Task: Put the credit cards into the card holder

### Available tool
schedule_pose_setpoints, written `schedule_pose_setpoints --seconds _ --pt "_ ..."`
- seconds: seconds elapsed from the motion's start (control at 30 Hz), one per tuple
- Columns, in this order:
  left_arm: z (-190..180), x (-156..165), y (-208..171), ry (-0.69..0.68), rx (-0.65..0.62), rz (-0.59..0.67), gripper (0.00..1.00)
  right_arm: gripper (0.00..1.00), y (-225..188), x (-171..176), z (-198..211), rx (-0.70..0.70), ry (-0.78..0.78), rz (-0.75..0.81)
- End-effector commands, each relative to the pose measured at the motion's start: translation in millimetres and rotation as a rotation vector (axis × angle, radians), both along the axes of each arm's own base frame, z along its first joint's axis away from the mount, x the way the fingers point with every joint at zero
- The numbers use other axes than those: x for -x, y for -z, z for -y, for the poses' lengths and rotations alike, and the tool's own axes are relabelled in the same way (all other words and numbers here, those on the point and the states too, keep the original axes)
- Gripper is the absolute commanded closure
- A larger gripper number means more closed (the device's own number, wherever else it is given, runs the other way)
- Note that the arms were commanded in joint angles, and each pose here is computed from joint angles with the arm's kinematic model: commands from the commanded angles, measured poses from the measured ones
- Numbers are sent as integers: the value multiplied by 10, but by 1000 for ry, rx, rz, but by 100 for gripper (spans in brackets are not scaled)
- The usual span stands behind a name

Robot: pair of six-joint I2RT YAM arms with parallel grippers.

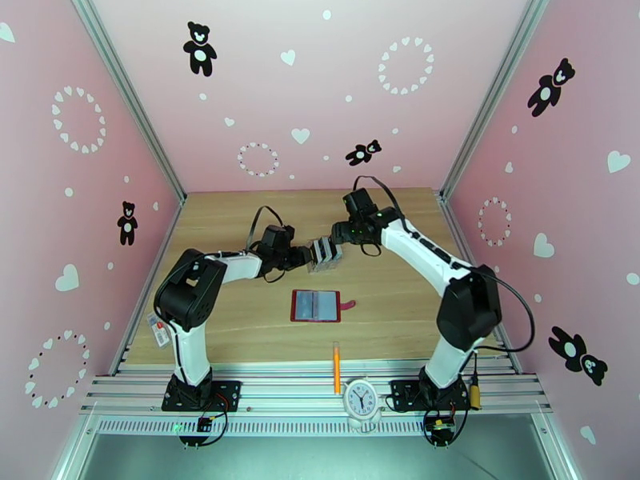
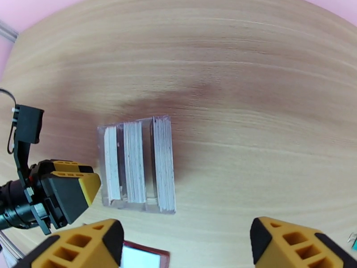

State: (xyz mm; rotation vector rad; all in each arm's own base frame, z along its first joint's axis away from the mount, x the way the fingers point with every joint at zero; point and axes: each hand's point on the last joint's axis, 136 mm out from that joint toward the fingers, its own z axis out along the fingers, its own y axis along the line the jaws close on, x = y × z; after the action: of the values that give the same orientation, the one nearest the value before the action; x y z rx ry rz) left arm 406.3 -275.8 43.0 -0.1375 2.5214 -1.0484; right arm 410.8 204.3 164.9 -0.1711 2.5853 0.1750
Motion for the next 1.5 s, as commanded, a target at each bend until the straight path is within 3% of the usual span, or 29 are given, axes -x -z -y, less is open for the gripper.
schedule_pose_setpoints --seconds 0.0,0.4,0.5,0.83,1.47 --pt "47 -68 -63 12 31 7 50 25 63 -27 53 69 -25 -31" --pt "63 -66 110 24 10 -47 55 31 366 -32 -149 134 -94 -84" --pt "60 -61 127 24 6 -55 57 38 408 -25 -211 147 -115 -91" --pt "36 -39 192 22 -22 -79 62 38 566 -22 -254 223 -145 -118" --pt "22 -28 223 21 -31 -92 62 40 829 -62 -261 276 -160 -161"
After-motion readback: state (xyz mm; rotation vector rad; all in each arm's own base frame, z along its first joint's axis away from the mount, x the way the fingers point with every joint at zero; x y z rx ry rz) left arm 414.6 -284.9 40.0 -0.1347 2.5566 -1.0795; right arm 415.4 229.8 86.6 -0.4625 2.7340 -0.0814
